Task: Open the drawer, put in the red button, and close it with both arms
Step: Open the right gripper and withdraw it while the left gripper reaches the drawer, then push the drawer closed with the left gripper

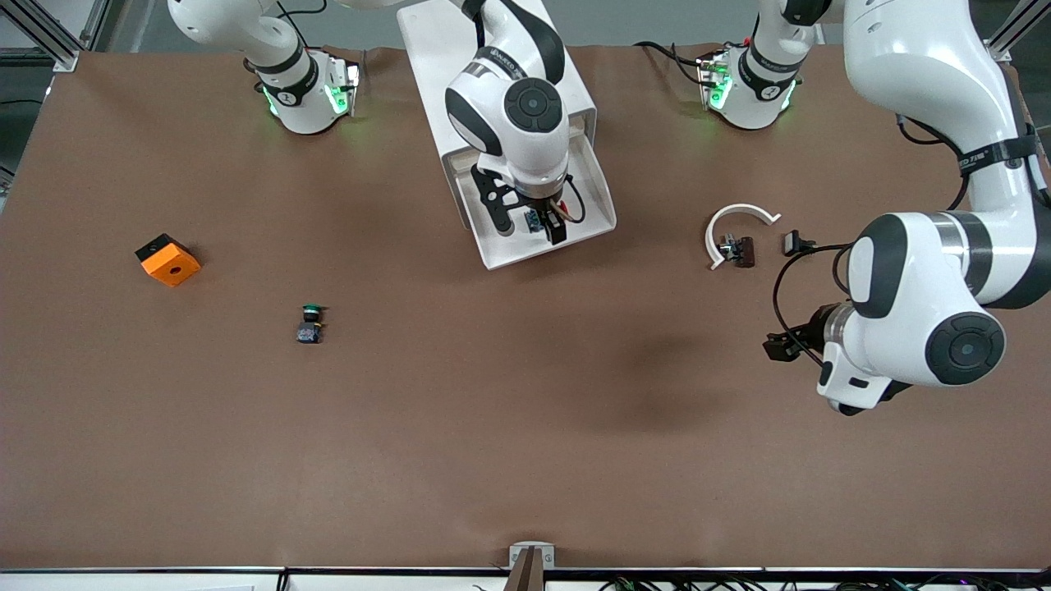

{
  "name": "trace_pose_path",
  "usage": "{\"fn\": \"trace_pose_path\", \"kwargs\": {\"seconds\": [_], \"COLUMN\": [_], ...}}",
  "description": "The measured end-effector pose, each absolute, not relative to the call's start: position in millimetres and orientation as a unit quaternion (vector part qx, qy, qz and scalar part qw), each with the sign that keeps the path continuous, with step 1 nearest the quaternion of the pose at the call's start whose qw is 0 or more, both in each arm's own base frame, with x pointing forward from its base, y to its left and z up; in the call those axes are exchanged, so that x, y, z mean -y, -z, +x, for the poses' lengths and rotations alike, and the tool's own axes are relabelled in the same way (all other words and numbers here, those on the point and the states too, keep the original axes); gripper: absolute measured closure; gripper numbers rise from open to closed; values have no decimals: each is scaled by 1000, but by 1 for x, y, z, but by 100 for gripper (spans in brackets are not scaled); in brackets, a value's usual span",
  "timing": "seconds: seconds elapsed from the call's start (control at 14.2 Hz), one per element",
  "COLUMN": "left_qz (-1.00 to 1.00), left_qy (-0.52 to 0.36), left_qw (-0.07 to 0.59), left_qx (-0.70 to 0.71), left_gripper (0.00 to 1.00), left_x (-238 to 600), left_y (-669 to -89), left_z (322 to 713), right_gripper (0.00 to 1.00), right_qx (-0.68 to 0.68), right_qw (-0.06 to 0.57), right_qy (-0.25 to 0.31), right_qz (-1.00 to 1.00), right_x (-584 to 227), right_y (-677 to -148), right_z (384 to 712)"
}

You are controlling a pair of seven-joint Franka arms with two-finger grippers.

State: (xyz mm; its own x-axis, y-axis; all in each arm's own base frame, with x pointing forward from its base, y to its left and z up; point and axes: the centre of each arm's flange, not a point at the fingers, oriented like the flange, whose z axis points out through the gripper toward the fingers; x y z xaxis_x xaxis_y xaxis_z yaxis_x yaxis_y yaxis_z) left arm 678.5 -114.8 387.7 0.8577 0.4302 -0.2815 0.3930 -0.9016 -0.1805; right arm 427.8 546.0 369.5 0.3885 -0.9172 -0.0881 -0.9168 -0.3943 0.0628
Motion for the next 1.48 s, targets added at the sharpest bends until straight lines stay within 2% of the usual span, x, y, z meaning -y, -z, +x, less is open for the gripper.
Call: {"fn": "trace_pose_path", "kwargs": {"seconds": [0.42,0.7,1.05,1.26,1.48], "left_qz": [-973,-971,-971,-974,-975], "left_qy": [-165,-178,-170,-148,-137], "left_qw": [45,29,33,35,5], "left_qx": [158,156,164,167,174], "left_gripper": [0,0,0,0,0], "left_x": [169,219,293,346,385], "left_y": [-310,-272,-265,-266,-268], "left_z": [659,635,606,584,569], "right_gripper": [0,0,0,0,0], "right_qx": [562,486,382,290,172], "right_qw": [-10,-4,-10,-15,-16], "right_qy": [58,66,74,84,96], "right_qz": [825,872,921,953,980], "right_x": [-479,-425,-342,-277,-195], "right_y": [-486,-532,-584,-596,-579], "right_z": [495,508,526,538,552]}}
